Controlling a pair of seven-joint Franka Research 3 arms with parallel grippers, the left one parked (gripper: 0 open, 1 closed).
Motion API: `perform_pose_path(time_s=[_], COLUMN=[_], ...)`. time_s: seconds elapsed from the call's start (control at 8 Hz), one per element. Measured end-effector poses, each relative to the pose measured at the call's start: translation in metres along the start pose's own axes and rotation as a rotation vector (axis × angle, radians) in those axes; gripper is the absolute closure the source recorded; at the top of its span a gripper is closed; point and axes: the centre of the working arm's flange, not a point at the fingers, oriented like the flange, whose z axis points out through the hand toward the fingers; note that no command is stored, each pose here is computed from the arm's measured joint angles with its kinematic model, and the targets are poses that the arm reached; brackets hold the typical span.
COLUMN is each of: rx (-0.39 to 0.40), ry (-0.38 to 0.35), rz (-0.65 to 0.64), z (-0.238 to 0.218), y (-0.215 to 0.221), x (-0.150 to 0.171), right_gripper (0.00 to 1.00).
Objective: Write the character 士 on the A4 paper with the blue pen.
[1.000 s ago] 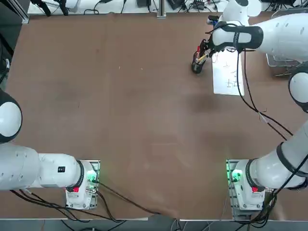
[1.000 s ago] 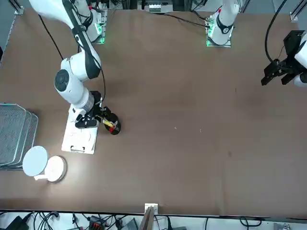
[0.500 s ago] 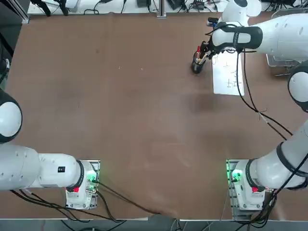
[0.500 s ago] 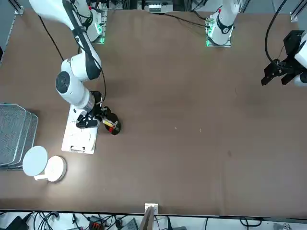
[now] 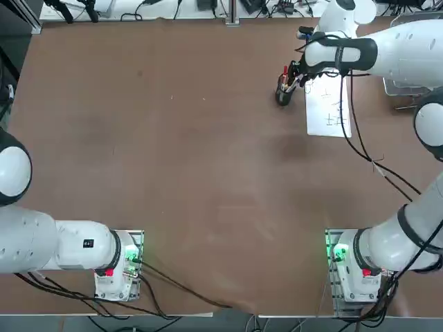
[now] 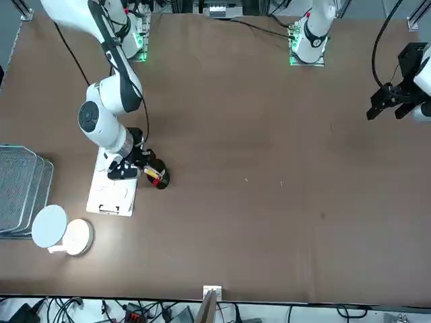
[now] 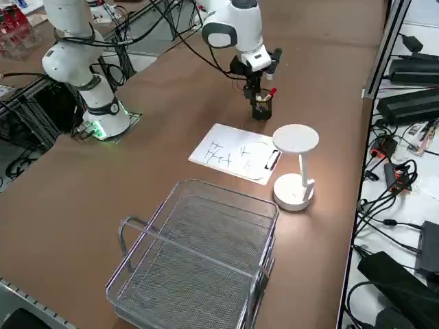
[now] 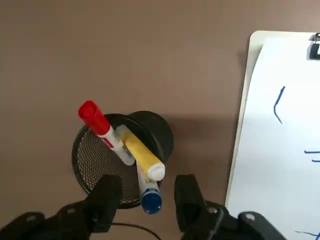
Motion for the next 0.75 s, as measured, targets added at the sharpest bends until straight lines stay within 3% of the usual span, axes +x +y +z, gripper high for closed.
perform_pose_path(time_s=[0.75], rx=[0.028], ry=[-0.006], rz=[0.035], z=[0.0003], y=[-0.0001], x=[-0.0001], right_gripper=[0.4])
